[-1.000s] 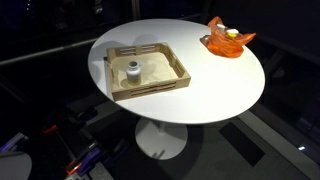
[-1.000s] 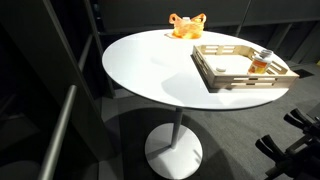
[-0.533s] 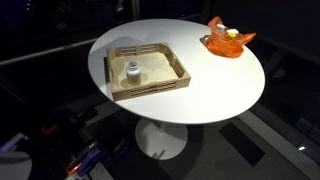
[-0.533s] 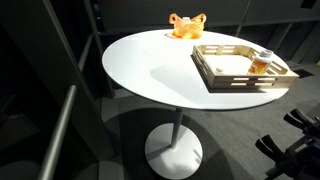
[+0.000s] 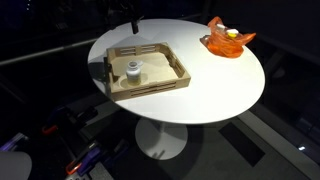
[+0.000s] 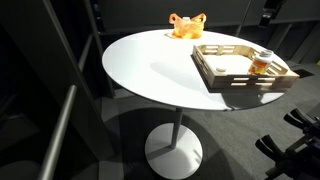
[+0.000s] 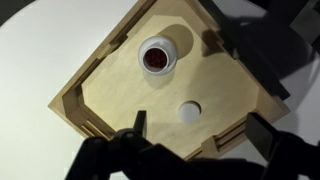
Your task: Place the lid on the bottle
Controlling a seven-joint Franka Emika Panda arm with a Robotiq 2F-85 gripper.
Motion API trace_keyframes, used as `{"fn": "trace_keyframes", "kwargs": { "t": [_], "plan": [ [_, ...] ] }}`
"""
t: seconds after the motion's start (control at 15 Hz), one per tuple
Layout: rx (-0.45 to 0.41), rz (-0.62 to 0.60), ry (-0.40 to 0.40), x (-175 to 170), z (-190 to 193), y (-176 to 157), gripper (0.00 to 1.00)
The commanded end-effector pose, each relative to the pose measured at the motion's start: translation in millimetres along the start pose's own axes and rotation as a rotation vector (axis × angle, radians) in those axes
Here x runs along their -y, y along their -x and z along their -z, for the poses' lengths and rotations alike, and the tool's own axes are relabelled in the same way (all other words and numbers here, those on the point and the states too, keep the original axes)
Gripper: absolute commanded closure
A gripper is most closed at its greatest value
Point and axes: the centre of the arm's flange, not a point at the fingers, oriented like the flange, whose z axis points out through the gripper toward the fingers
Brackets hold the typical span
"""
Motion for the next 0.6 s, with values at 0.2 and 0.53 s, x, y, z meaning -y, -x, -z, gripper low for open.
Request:
{"fn": "trace_keyframes", "kwargs": {
  "t": [0.2,0.53],
  "plan": [
    [0.014,-0.016,-0.064,-1.3,-22.6,-15.1,0.00],
    [0.017,-0.029,-0.059,-3.2,-23.4,-20.9,0.00]
  ]
}}
